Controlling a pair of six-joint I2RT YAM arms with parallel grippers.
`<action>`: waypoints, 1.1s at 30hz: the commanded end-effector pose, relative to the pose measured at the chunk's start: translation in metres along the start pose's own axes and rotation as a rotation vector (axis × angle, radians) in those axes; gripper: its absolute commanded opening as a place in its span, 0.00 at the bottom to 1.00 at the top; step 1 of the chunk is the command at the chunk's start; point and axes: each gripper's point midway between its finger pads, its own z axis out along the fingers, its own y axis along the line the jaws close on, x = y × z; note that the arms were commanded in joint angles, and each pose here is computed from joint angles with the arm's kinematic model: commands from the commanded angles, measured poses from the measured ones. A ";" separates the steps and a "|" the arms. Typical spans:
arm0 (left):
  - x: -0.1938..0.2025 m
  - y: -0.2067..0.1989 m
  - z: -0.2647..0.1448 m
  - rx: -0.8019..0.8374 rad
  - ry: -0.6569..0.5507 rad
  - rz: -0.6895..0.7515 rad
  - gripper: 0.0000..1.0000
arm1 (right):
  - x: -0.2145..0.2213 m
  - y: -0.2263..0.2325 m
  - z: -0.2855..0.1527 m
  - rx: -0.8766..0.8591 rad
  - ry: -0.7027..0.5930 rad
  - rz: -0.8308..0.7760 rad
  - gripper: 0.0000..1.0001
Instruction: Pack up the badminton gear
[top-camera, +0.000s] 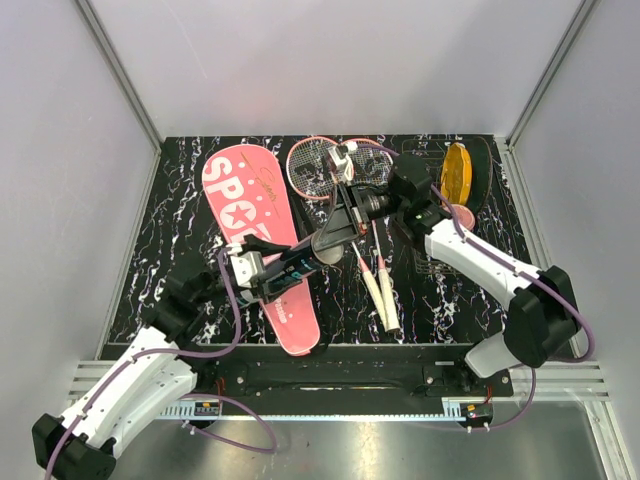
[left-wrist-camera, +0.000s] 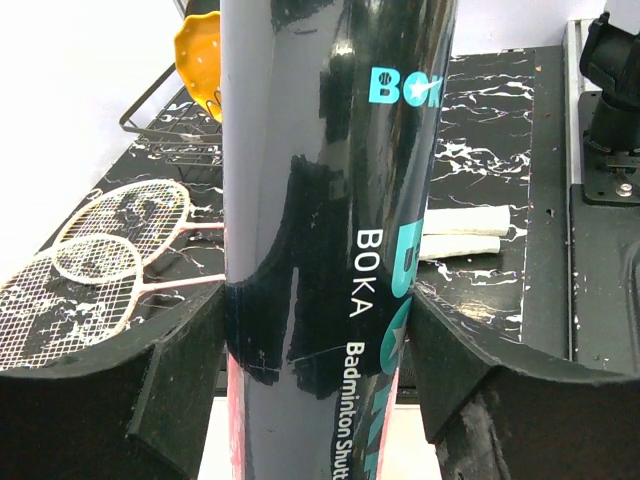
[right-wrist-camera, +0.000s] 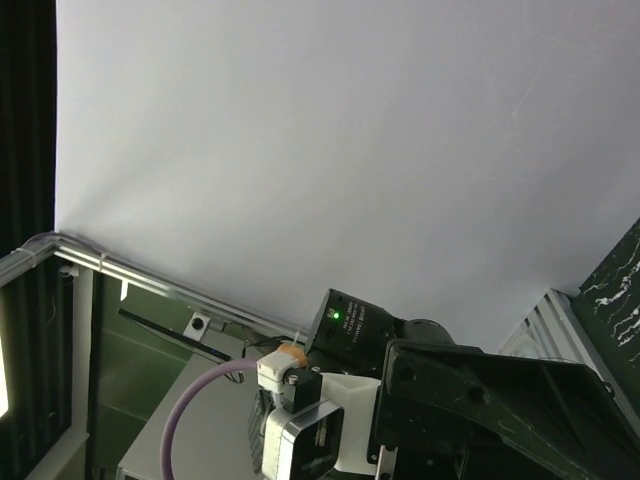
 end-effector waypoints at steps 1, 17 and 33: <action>-0.113 -0.023 -0.011 0.126 -0.372 0.266 0.00 | -0.009 -0.047 0.024 0.038 -0.057 0.101 0.25; -0.113 -0.025 -0.013 0.123 -0.380 0.267 0.00 | 0.009 -0.147 0.054 0.247 -0.050 0.286 0.29; -0.061 0.028 -0.013 -0.164 -0.110 0.194 0.00 | -0.027 -0.084 -0.008 0.350 -0.225 0.036 0.54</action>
